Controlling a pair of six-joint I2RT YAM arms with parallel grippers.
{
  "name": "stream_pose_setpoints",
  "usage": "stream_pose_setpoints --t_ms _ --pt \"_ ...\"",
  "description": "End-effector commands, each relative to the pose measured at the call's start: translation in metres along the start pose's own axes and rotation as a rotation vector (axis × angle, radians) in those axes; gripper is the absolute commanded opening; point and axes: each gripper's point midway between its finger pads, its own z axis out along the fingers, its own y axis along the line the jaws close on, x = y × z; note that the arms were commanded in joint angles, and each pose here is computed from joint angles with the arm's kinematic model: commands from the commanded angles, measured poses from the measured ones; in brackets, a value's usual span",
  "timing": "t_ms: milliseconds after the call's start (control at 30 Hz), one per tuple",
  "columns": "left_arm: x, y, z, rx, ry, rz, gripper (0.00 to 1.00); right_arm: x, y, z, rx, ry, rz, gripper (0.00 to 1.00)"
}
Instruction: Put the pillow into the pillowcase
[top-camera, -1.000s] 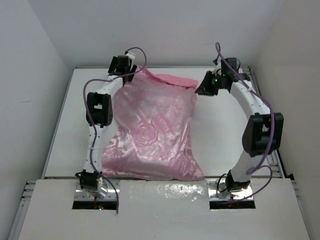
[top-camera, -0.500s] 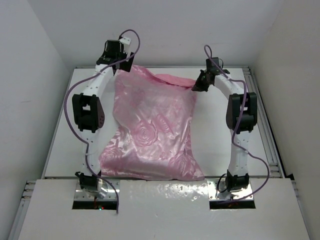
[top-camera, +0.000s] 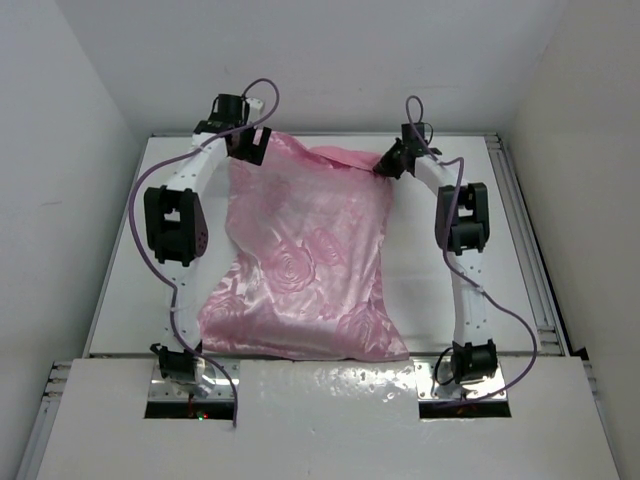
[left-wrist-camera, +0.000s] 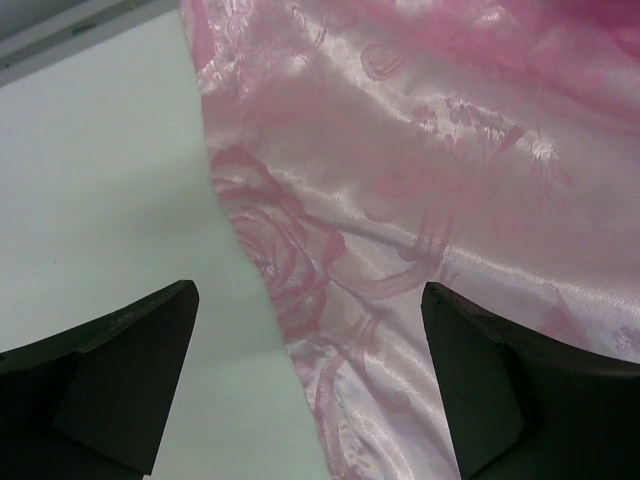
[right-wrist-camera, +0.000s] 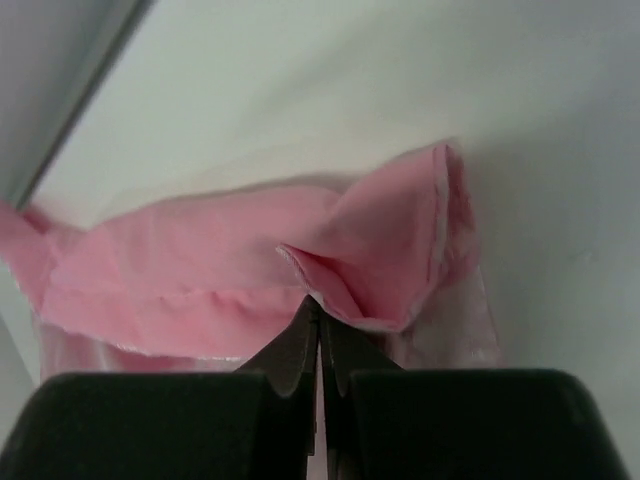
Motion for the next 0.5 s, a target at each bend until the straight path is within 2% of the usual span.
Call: stream_pose_setpoints --t_ms 0,233,367,467 --pt "-0.018 0.024 -0.033 -0.051 -0.061 -0.043 0.93 -0.051 0.024 -0.001 -0.076 -0.177 0.067 0.0" --pt "-0.015 0.025 -0.034 -0.049 -0.052 -0.058 0.93 -0.161 0.059 -0.024 -0.153 -0.652 0.083 0.0" --pt "-0.012 0.026 -0.035 -0.054 -0.038 -0.063 0.93 -0.18 0.041 -0.014 -0.072 -0.754 0.059 0.0" --pt "-0.008 0.025 -0.035 -0.054 -0.027 -0.063 0.93 -0.183 0.039 -0.027 -0.061 -0.738 -0.026 0.0"
